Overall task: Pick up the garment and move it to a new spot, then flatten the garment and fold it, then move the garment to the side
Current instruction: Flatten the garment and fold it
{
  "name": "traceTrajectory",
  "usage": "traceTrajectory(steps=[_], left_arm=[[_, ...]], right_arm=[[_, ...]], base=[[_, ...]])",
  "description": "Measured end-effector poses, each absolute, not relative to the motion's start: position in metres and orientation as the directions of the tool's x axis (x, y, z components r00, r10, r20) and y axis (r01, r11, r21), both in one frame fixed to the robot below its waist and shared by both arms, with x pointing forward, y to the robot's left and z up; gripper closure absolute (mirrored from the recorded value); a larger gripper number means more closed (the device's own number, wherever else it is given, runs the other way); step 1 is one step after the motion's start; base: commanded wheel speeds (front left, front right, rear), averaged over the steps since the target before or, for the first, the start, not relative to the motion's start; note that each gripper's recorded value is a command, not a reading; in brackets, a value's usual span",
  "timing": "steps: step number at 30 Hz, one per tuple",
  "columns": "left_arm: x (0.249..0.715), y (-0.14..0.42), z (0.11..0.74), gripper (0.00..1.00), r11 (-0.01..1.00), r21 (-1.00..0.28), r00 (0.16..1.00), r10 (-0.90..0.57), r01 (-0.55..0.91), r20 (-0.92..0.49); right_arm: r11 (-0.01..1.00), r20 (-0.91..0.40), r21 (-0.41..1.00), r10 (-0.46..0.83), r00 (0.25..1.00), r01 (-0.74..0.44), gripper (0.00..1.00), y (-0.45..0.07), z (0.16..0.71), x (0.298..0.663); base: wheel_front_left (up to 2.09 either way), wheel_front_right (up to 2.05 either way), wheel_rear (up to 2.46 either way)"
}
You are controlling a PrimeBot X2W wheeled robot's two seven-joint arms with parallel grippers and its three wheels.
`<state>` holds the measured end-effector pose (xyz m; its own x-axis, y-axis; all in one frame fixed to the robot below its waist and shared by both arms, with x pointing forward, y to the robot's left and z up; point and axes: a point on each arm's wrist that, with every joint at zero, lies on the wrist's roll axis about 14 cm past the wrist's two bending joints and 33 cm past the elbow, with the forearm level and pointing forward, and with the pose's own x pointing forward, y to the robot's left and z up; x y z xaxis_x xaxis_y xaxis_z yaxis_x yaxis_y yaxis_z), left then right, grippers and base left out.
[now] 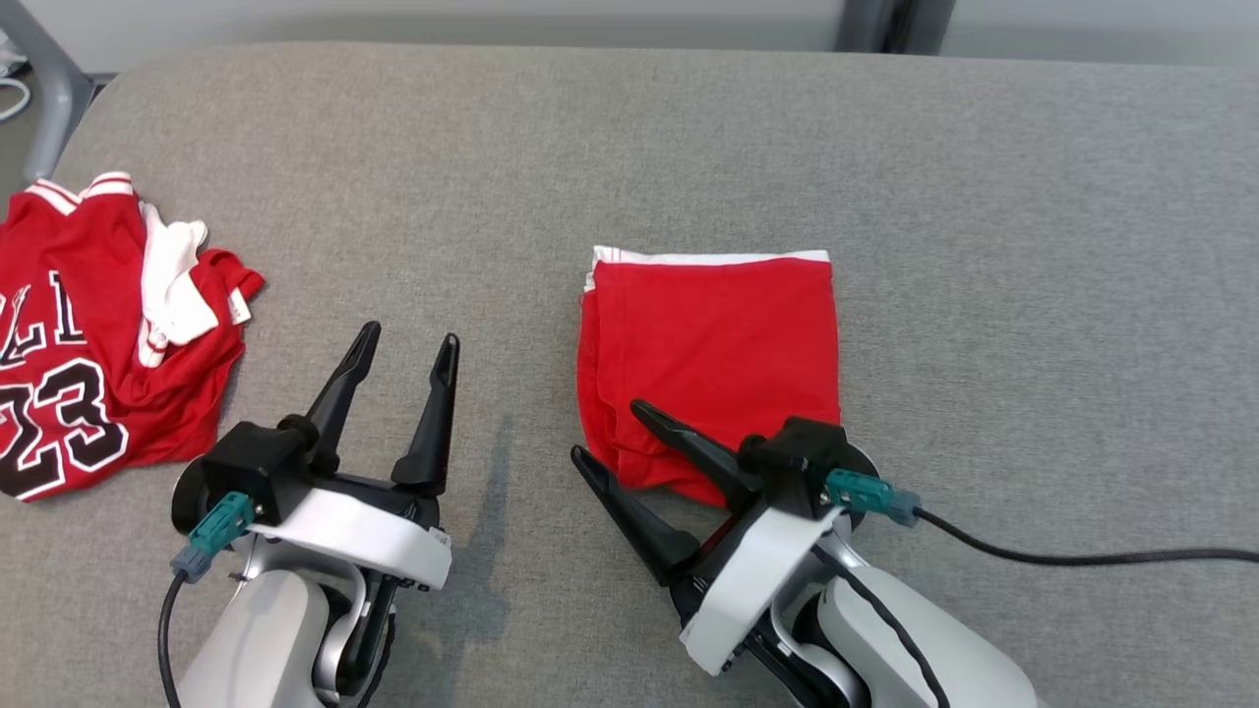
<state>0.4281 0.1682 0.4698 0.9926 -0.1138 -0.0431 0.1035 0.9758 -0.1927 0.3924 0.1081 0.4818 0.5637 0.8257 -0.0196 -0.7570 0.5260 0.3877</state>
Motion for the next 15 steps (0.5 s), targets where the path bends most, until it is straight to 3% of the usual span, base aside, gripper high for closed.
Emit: traceTrajectory(steps=[3,7,15], left_arm=[[0.426,0.171,0.473,0.0,0.978,-0.188,0.994,-0.101,0.093,-0.036],[0.425,0.174,0.488,0.0,0.981,-0.177,0.996,-0.085,0.084,0.006],[0.419,0.177,0.516,0.0,0.983,-0.164,0.993,-0.069,0.084,0.091]], right_arm=[[0.537,0.019,0.388,0.808,0.589,-0.749,0.0,0.101,0.492,0.39],[0.616,0.062,0.36,0.734,0.677,-0.701,0.0,0.074,0.506,0.404],[0.826,0.098,0.274,0.485,0.869,-0.492,0.0,-0.021,0.522,0.437]], base=[[0.0,0.0,0.0],[0.0,0.0,0.0],[0.0,0.0,0.0]])
